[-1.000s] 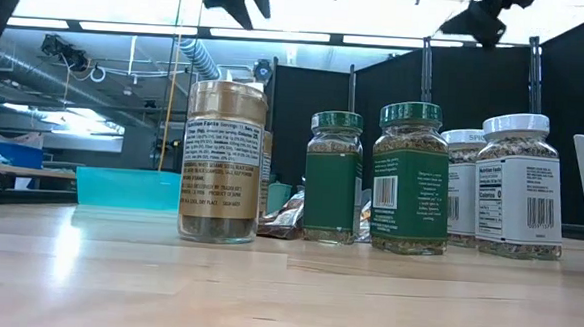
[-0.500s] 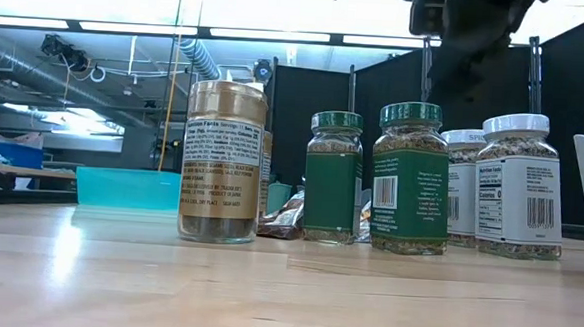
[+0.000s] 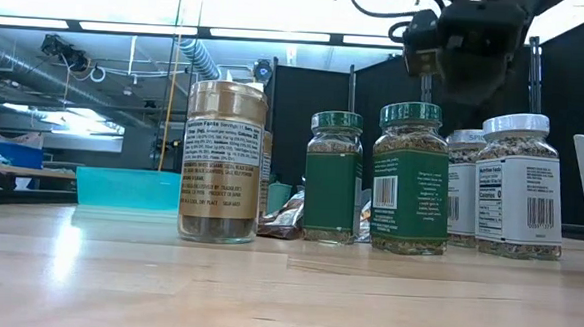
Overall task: Sort spices by type
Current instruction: Put the top white seasoning bottle into the gray bin
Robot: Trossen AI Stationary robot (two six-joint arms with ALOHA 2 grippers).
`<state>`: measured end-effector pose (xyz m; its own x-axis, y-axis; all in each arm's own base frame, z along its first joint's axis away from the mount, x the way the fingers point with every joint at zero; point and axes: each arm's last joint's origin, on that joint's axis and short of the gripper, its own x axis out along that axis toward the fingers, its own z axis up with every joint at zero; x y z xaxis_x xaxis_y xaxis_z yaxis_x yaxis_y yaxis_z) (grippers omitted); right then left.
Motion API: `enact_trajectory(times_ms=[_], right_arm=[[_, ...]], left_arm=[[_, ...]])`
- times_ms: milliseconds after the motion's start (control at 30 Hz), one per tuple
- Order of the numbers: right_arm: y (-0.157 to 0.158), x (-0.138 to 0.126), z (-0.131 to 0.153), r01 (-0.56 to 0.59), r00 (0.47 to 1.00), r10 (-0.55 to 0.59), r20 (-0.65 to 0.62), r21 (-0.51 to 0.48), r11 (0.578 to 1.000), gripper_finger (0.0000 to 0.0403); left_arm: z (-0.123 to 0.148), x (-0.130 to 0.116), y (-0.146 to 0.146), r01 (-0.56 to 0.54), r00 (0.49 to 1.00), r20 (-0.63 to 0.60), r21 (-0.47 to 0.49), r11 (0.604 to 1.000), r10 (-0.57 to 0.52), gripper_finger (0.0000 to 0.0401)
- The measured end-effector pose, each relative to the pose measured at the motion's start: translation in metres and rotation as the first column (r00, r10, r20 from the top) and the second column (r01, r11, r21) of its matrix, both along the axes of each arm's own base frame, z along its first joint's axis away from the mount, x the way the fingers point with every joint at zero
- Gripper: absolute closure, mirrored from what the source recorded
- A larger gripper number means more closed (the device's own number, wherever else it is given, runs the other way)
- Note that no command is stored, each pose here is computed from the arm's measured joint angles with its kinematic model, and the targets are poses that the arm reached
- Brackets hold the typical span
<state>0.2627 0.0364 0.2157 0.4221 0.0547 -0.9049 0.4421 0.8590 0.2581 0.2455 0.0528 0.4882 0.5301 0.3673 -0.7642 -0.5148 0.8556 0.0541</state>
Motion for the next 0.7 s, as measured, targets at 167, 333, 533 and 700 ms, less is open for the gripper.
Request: enact_trajectory(times_ms=[167,333,533,700], right_arm=[[0.003,0.003,-0.010,0.016,0.999,-0.016,-0.046,0.001,1.000,0.0129],[0.003,0.006,-0.015,0.052,0.996,-0.051,-0.070,0.007,0.999,0.0140],[0.003,0.003,-0.015,0.091,0.991,-0.090,-0.102,0.006,0.996,0.0197],[0.002,0.001,-0.015,0.095,0.988,-0.094,-0.120,0.008,0.995,0.0197]], left_arm=[[0.000,0.000,0.000,0.001,1.000,-0.005,0.012,1.000,-0.001,0.0137],[0.000,0.000,0.000,0.001,1.000,-0.005,0.013,1.000,-0.001,0.0137],[0.000,0.000,0.001,-0.009,1.000,-0.007,0.026,1.000,0.009,0.0137],[0.000,0.000,0.001,-0.011,1.000,-0.007,0.028,1.000,0.011,0.0137]])
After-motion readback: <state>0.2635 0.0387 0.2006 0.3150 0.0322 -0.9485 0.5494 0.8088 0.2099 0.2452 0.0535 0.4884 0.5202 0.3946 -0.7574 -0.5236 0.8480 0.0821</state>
